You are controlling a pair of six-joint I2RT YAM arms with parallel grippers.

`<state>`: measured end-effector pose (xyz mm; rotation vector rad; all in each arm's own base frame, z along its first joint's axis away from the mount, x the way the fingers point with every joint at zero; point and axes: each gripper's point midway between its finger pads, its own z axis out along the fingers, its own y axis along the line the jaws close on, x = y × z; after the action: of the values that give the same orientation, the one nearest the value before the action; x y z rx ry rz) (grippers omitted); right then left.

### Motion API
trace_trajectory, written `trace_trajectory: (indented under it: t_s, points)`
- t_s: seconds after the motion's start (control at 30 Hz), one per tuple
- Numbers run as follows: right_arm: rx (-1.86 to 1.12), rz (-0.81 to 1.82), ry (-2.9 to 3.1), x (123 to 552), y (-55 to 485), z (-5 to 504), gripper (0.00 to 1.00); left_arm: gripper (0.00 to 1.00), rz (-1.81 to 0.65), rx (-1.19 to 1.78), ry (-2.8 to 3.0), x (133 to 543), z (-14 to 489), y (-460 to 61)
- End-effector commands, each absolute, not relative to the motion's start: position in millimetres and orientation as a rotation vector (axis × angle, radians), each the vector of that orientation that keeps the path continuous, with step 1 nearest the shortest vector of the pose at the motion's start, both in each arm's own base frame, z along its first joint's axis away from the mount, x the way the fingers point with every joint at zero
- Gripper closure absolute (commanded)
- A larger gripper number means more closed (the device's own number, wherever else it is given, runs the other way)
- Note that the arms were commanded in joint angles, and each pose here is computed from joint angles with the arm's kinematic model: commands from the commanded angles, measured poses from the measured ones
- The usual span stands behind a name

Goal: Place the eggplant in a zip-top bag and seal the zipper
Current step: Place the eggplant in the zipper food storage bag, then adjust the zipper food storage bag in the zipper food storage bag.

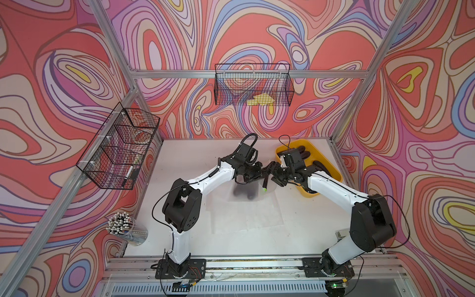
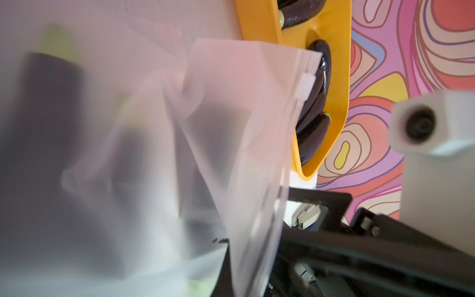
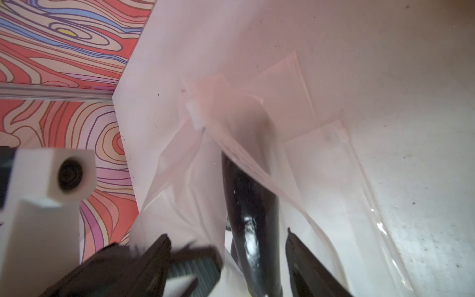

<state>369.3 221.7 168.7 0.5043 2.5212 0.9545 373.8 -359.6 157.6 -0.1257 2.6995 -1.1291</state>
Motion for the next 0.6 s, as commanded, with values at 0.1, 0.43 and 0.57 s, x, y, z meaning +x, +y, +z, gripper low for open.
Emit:
trace_trajectory:
  t_s: [0.1, 0.43, 0.57]
  points:
    - [0.315, 0.860, 2.503, 345, 206, 210, 0.35, 1.00, -1.141, -0.137, 2.624, 394, 170, -358]
    - [0.152, 0.636, 2.500, 388, 188, 157, 0.59, 1.00, -1.157, -0.118, 2.596, 387, 185, -352]
    - [0.129, 0.661, 2.519, 395, 198, 147, 0.62, 1.00, -1.160, -0.117, 2.588, 384, 190, -349]
